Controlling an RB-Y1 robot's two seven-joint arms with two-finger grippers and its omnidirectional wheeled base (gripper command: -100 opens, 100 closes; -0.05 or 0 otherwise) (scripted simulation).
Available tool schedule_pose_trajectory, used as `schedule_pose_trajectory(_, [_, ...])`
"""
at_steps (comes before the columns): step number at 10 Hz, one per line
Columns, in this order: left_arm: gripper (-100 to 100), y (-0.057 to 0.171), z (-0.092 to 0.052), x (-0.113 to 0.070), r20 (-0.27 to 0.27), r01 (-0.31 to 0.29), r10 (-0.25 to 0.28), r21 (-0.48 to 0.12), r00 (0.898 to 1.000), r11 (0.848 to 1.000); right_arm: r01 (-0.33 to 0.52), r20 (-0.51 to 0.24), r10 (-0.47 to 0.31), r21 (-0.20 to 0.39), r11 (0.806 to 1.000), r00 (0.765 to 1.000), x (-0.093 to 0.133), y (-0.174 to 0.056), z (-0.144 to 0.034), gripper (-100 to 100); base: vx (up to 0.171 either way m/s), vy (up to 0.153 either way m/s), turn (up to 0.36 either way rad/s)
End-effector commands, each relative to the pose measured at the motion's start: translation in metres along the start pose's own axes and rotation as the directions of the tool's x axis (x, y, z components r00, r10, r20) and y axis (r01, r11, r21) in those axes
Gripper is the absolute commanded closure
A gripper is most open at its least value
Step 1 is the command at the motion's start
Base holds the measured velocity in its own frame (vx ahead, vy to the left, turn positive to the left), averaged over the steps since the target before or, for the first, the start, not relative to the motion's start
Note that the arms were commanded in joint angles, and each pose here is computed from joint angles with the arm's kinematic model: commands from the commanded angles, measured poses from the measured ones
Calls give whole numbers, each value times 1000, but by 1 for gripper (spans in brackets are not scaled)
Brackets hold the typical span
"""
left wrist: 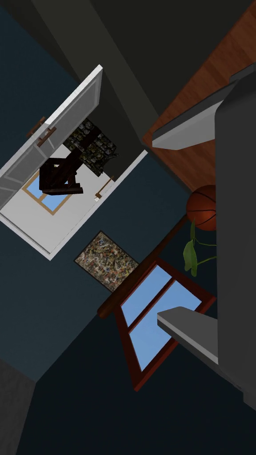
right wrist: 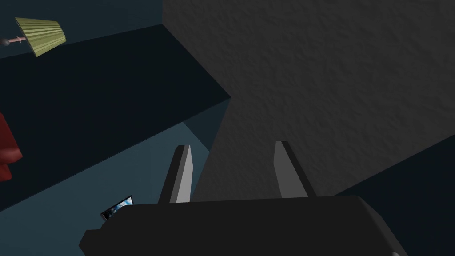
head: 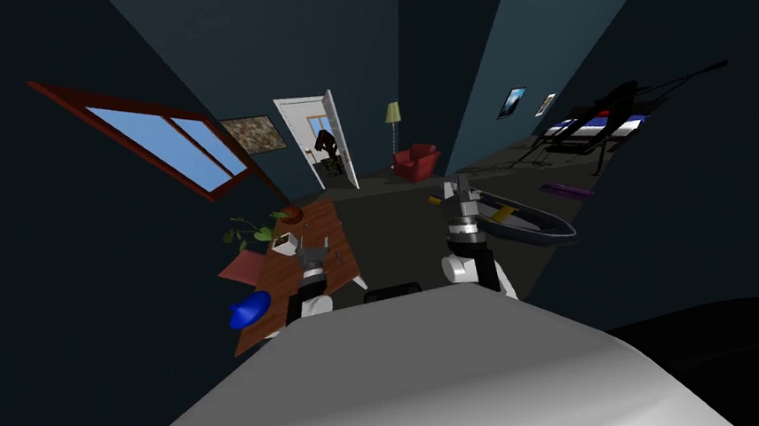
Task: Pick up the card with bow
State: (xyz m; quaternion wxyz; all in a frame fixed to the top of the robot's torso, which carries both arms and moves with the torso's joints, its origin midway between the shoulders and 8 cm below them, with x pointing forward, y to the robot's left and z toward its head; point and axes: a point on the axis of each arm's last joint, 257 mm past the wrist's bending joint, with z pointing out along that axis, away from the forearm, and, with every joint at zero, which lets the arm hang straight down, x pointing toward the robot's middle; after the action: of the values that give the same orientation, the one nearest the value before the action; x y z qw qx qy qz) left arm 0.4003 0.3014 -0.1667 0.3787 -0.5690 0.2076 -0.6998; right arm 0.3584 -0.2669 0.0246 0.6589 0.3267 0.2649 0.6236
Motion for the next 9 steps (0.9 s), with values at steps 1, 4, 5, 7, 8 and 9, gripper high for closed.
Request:
schedule_pose_trajectory(1, [-100,7,-8,-15,34,40,-39,-26,999,999,0,0,0,0,1000,1000,0,0,0,0,34,-38,-61])
schedule_pose_trajectory(4, [-100,23,-15,-40,97,103,-96,-71,991,992,0,0,0,0,1000,1000,0,0,0,0,18,-27,-54])
schedule_pose_trajectory(5, [-100,23,-16,-41,102,114,-106,-69,989,991,0,0,0,0,1000,1000,0,0,0,0,14,-17,14])
schedule_pose_trajectory(7, [-100,40,-25,-65,163,163,-144,-110,976,980,0,0,0,0,1000,1000,0,0,0,0,32,-36,-83])
schedule_pose_trajectory(8, [-100,40,-25,-66,168,172,-152,-107,974,979,0,0,0,0,1000,1000,0,0,0,0,13,-15,2])
schedule_pose_trajectory(9, [-100,55,-36,-87,219,198,-163,-149,962,969,0,0,0,0,1000,1000,0,0,0,0,27,-32,-119])
